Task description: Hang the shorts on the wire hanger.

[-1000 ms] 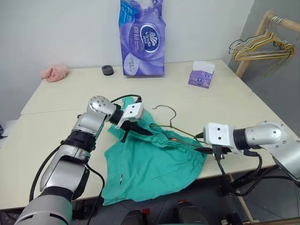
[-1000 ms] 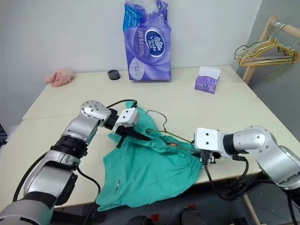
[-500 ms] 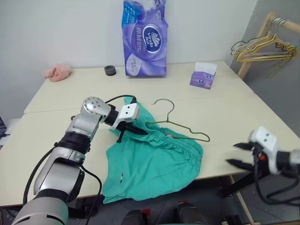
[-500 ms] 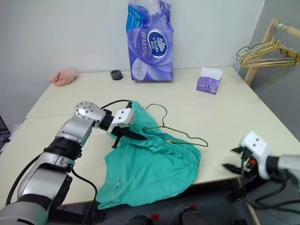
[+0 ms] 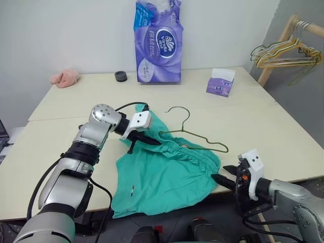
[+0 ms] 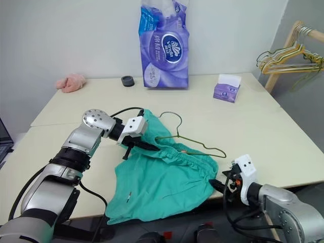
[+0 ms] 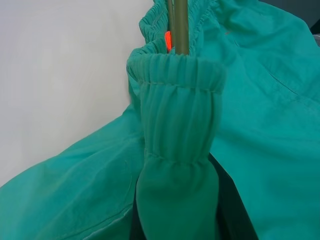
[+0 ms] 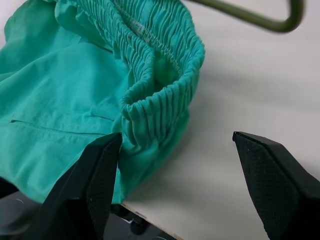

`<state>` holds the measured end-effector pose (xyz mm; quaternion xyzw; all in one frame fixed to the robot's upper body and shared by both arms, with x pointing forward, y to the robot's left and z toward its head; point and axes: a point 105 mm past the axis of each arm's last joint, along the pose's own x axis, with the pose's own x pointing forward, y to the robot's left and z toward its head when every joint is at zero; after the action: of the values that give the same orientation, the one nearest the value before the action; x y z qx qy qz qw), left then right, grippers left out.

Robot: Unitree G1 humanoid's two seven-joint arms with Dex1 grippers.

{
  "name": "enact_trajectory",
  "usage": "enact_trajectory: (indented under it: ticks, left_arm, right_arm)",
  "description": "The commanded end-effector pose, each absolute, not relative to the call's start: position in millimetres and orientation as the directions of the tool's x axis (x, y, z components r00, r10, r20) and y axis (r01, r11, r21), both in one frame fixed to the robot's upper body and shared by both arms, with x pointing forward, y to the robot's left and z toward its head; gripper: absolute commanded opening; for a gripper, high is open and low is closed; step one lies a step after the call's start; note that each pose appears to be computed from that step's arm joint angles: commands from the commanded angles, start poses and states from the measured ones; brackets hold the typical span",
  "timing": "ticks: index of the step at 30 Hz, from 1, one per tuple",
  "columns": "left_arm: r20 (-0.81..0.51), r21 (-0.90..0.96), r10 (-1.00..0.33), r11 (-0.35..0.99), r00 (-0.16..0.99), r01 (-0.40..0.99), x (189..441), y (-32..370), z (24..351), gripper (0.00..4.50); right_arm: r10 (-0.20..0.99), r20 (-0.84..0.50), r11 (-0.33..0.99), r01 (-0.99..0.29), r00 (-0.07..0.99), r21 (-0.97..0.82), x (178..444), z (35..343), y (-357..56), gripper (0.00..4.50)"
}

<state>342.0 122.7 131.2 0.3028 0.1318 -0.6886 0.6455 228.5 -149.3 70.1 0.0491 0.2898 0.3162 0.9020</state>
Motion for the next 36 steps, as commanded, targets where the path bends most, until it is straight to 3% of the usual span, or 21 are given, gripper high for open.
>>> enact_trajectory:
  ticks: [1, 12, 23, 28, 36]
  left_arm:
    - [-0.565, 0.269, -0.824, -0.124, 0.052, 0.955, 347.0, 122.3, 148.6, 0.00]
    - [-0.576, 0.223, -0.817, -0.128, 0.025, 0.966, 339.7, 133.1, 149.2, 0.00]
    - [-0.624, 0.166, -0.781, -0.154, -0.017, 0.974, 331.0, 141.3, 137.0, 0.00]
    - [-0.556, 0.141, -0.831, -0.127, -0.028, 0.982, 330.9, 133.8, 151.0, 0.00]
    - [-0.556, 0.108, -0.829, -0.136, -0.053, 0.985, 323.8, 134.4, 151.8, 0.00]
  right_arm:
    - [0.612, -0.473, 0.786, -0.556, 0.634, 0.271, 232.5, 74.9, -141.2, 3.77]
    - [0.509, -0.489, 0.851, -0.499, 0.709, 0.162, 243.2, 82.1, -172.5, 0.04]
    - [0.503, -0.449, 0.851, -0.514, 0.739, 0.107, 245.2, 106.6, -188.6, 0.04]
    - [0.473, -0.489, 0.869, -0.478, 0.733, 0.125, 243.6, 95.7, -198.0, 0.04]
    - [0.435, -0.519, 0.892, -0.432, 0.736, 0.135, 240.3, 84.1, -209.3, 0.04]
